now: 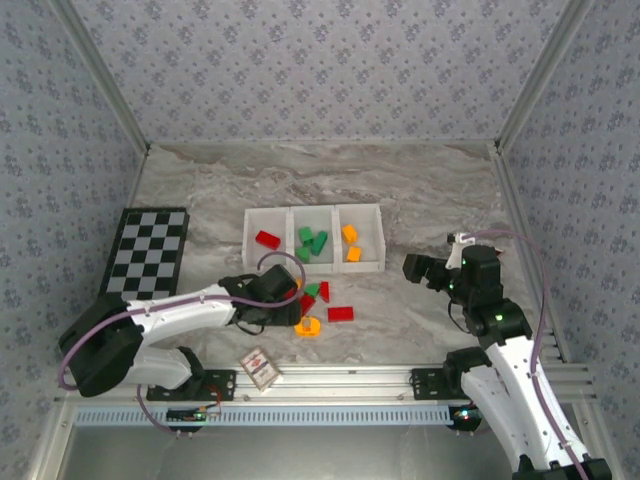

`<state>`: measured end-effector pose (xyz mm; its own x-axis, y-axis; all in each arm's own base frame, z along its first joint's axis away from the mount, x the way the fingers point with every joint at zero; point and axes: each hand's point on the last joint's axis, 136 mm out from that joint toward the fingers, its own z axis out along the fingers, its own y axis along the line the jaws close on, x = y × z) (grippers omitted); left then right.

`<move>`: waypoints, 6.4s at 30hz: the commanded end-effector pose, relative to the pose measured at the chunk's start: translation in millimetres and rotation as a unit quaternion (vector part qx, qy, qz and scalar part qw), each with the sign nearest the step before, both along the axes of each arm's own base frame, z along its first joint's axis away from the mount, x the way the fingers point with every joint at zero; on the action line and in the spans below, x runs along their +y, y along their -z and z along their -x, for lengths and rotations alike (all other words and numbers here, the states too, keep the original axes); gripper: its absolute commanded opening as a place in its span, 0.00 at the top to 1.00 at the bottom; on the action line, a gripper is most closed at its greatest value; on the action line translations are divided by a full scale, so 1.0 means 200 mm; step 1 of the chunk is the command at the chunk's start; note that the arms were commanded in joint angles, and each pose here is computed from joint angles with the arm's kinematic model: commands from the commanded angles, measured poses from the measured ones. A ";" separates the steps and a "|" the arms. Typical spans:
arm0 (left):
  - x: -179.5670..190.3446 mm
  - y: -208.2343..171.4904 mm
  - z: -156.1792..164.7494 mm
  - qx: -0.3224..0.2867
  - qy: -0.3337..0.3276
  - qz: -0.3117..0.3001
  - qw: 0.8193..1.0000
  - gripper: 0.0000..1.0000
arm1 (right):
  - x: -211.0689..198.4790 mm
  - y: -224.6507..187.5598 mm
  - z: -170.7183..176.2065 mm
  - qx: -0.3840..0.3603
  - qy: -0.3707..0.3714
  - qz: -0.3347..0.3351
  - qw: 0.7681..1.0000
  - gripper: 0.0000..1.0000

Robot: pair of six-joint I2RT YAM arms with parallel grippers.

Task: Sort the legos into containers by color
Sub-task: Pick up the lego from the middle-left of the table, then place the lego in the container, then pick up the lego from the middle-left of the table.

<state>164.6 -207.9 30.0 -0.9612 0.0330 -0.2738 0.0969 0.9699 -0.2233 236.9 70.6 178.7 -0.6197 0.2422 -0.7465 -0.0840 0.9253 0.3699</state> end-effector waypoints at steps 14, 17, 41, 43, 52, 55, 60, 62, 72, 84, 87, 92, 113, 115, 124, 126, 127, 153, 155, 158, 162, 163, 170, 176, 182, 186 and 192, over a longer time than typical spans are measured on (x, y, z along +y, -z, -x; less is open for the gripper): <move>-0.09 0.05 -0.01 0.017 -0.038 0.019 0.999 0.44 | -0.02 0.05 0.01 0.016 0.012 0.004 1.000 0.00; -0.08 0.08 0.00 0.022 -0.042 0.007 0.999 0.49 | -0.03 0.05 0.01 0.016 0.013 0.004 1.000 0.00; 0.09 -0.20 -0.10 -0.071 -0.089 -0.001 0.993 0.71 | -0.04 0.05 0.01 0.018 0.018 0.006 1.000 0.00; 0.13 -0.26 -0.12 -0.085 -0.096 0.006 0.992 0.71 | -0.04 0.05 0.01 0.017 0.018 0.006 1.000 0.00; 0.13 -0.65 -0.38 -0.162 -0.088 0.049 0.982 0.70 | -0.04 0.05 0.00 0.015 0.021 0.006 1.000 0.00; 0.05 -0.77 -0.54 -0.178 -0.069 0.058 0.980 0.69 | -0.04 0.04 0.01 0.016 0.021 0.006 1.000 0.00; -0.12 -0.86 -0.80 -0.187 -0.029 0.058 0.980 0.69 | -0.05 0.03 0.01 0.014 0.024 0.006 1.000 0.00; -0.17 -0.85 -0.88 -0.180 -0.016 0.056 0.982 0.69 | -0.05 0.03 0.01 0.013 0.024 0.005 1.000 0.00; -0.39 -0.67 -1.13 -0.132 0.044 0.044 0.989 0.67 | -0.06 0.03 0.01 0.011 0.025 0.006 1.000 0.00; -0.40 -0.55 -1.18 -0.107 0.057 0.027 0.992 0.49 | -0.07 0.03 0.01 0.010 0.028 0.004 1.000 0.00; -0.39 -0.58 -1.17 -0.116 0.055 0.030 0.991 0.40 | -0.06 0.02 0.01 0.009 0.028 0.004 1.000 0.00; -0.37 -0.67 -1.15 -0.140 0.060 0.039 0.988 0.23 | -0.06 0.03 0.02 0.010 0.027 0.005 1.000 0.00; -0.18 -0.57 -0.45 -0.122 0.083 0.039 0.988 0.01 | -0.05 0.04 0.00 0.012 0.023 0.001 1.000 0.00; -0.19 -0.51 -0.34 -0.108 0.091 0.038 0.989 0.01 | -0.05 0.04 0.00 0.012 0.022 0.001 1.000 0.00; -0.33 -0.36 0.07 -0.057 0.275 0.039 0.959 0.00 | -0.05 0.05 -0.01 0.013 0.021 0.002 1.000 0.00; -0.34 -0.35 0.15 -0.056 0.352 0.017 0.934 0.01 | -0.05 0.05 -0.01 0.012 0.021 0.002 1.000 0.00; -0.35 -0.35 0.18 -0.060 0.381 0.006 0.922 0.01 | -0.05 0.05 -0.01 0.012 0.021 0.002 1.000 0.00; -0.33 -0.04 0.28 -0.022 0.637 -0.128 0.760 0.06 | -0.06 0.06 0.00 0.017 0.022 0.003 1.000 0.00; -0.34 -0.03 0.27 -0.024 0.641 -0.127 0.757 0.06 | -0.06 0.06 0.00 0.017 0.022 0.002 1.000 0.00; -0.36 -0.01 0.27 -0.021 0.647 -0.123 0.753 0.09 | -0.06 0.05 0.00 0.016 0.023 0.002 1.000 0.00; -0.36 0.03 0.28 -0.006 0.650 -0.118 0.750 0.15 | -0.06 0.06 0.00 0.016 0.024 0.001 1.000 0.00; -0.36 0.04 0.28 0.000 0.651 -0.117 0.750 0.18 | -0.06 0.05 0.00 0.015 0.024 0.001 1.000 0.00; -0.38 0.06 0.25 0.009 0.645 -0.107 0.757 0.32 | -0.06 0.05 0.00 0.014 0.025 0.000 1.000 0.00; -0.41 0.04 0.26 0.009 0.643 -0.080 0.762 0.45 | -0.07 0.05 0.00 0.014 0.027 0.000 1.000 0.00; -0.43 -0.02 0.25 -0.005 0.637 -0.060 0.768 0.67 | -0.07 0.05 0.00 0.014 0.028 0.001 1.000 0.00; -0.49 -0.17 0.18 -0.054 0.615 -0.026 0.786 0.74 | -0.07 0.04 0.00 0.010 0.029 0.001 1.000 0.00; -0.53 -0.46 -0.04 -0.160 0.568 -0.008 0.807 0.72 | -0.08 0.04 0.00 0.008 0.031 0.000 0.999 0.00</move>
